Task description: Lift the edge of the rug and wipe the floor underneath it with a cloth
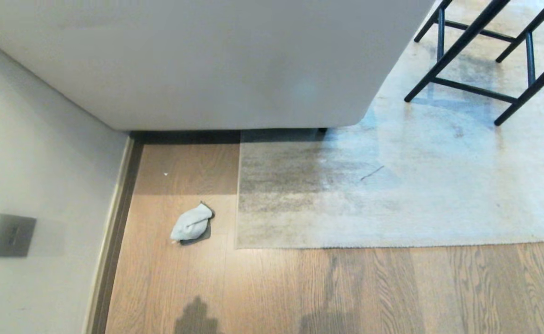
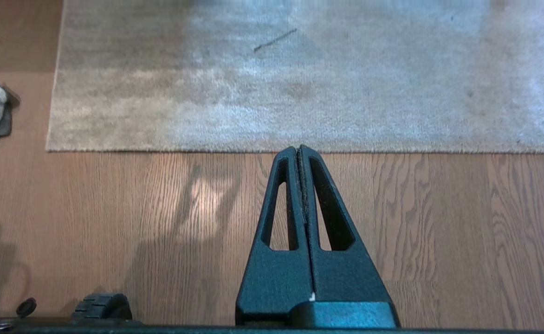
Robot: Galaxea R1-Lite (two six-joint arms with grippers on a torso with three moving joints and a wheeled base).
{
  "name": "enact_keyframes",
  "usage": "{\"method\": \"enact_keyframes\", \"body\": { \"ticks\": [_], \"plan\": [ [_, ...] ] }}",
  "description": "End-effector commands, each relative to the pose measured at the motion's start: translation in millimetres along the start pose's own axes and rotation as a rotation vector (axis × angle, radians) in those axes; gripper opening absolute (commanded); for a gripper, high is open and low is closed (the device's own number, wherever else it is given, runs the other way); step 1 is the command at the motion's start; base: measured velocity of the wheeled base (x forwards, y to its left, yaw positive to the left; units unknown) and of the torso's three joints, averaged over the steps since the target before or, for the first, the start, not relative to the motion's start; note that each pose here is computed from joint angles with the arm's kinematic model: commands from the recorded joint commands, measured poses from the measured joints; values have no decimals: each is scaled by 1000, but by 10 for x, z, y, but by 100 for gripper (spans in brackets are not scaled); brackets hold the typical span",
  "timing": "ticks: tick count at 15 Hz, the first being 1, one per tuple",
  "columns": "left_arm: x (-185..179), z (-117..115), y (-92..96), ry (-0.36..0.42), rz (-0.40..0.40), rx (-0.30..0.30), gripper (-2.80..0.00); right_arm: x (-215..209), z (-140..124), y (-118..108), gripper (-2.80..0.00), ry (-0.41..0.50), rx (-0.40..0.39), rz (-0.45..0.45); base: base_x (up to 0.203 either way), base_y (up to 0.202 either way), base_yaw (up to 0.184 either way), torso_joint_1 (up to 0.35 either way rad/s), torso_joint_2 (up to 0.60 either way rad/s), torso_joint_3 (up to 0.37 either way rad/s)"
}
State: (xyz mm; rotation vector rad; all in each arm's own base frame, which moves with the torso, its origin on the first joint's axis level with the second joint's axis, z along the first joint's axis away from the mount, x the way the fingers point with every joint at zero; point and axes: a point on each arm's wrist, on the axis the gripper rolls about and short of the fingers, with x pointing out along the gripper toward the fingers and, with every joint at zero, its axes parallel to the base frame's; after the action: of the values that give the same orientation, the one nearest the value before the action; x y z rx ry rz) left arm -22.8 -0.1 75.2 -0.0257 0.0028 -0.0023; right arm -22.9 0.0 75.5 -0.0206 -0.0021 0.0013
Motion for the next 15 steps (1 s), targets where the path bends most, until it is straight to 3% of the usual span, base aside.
{"method": "enact_keyframes", "body": {
  "ticks": [1,15],
  "plan": [
    [0,0,0,0,2,0,-280,1,1,0,-280,1,-1,0,0,0,0,7,2,208],
    [0,1,0,-1,1,0,-280,1,1,0,-280,1,-1,0,0,0,0,2,2,202]
  ]
}}
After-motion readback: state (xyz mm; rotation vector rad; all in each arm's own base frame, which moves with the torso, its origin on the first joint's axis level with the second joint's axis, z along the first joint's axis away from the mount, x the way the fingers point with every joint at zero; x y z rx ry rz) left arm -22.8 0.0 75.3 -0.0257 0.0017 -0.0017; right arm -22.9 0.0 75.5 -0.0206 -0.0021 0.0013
